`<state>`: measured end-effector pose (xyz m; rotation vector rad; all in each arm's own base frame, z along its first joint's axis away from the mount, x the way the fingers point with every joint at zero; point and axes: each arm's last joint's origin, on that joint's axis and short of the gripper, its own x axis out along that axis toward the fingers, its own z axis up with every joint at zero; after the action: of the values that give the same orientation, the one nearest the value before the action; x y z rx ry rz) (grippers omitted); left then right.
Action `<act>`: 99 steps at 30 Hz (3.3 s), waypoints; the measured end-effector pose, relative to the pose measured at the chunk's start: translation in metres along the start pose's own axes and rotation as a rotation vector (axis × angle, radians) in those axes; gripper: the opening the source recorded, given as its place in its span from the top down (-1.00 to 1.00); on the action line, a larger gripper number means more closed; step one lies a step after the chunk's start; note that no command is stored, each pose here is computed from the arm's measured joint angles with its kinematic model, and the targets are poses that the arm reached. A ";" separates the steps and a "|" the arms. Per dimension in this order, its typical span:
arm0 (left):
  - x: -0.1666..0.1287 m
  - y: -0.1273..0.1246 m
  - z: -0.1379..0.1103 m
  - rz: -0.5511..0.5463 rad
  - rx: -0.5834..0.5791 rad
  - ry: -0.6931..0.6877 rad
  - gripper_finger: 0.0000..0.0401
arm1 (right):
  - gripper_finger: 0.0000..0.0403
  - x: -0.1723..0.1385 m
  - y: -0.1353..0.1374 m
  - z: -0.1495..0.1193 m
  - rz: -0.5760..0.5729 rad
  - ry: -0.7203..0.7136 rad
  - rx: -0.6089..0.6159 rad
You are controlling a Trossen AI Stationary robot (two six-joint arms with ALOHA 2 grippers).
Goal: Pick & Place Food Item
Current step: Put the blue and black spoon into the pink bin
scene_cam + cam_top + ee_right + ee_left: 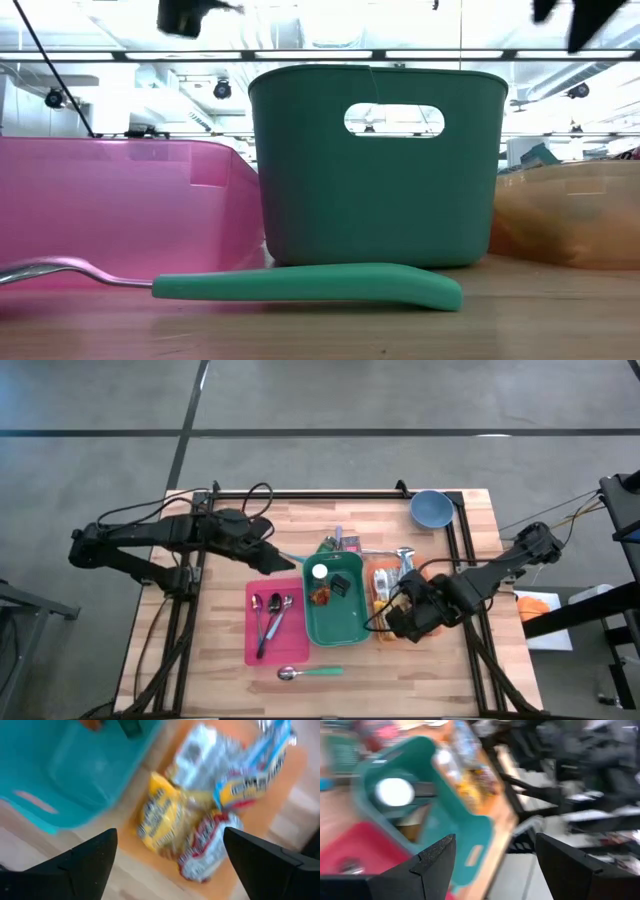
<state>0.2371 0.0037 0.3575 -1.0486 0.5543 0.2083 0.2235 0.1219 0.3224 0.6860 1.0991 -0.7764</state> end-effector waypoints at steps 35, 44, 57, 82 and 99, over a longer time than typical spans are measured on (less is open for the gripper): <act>0.059 0.106 0.040 0.606 0.648 0.458 -0.36 | -0.83 -0.032 0.009 -0.028 0.136 -0.068 -0.074; 0.088 0.141 0.054 0.693 0.805 0.536 -0.36 | -0.83 -0.036 0.008 -0.045 0.158 -0.059 -0.033; 0.124 0.187 0.058 0.737 0.817 0.701 -0.36 | -0.83 -0.039 0.007 -0.054 0.187 -0.083 0.055; 0.137 0.217 0.038 0.699 0.856 0.714 -0.16 | -0.83 -0.039 0.009 -0.055 0.205 -0.080 0.051; 0.139 0.217 0.040 0.753 0.826 0.669 0.96 | -0.83 -0.039 0.014 -0.056 0.243 -0.071 0.063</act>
<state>0.2764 0.1320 0.1342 -0.0327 1.4851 0.2487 0.1965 0.1823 0.3436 0.8222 0.9103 -0.6232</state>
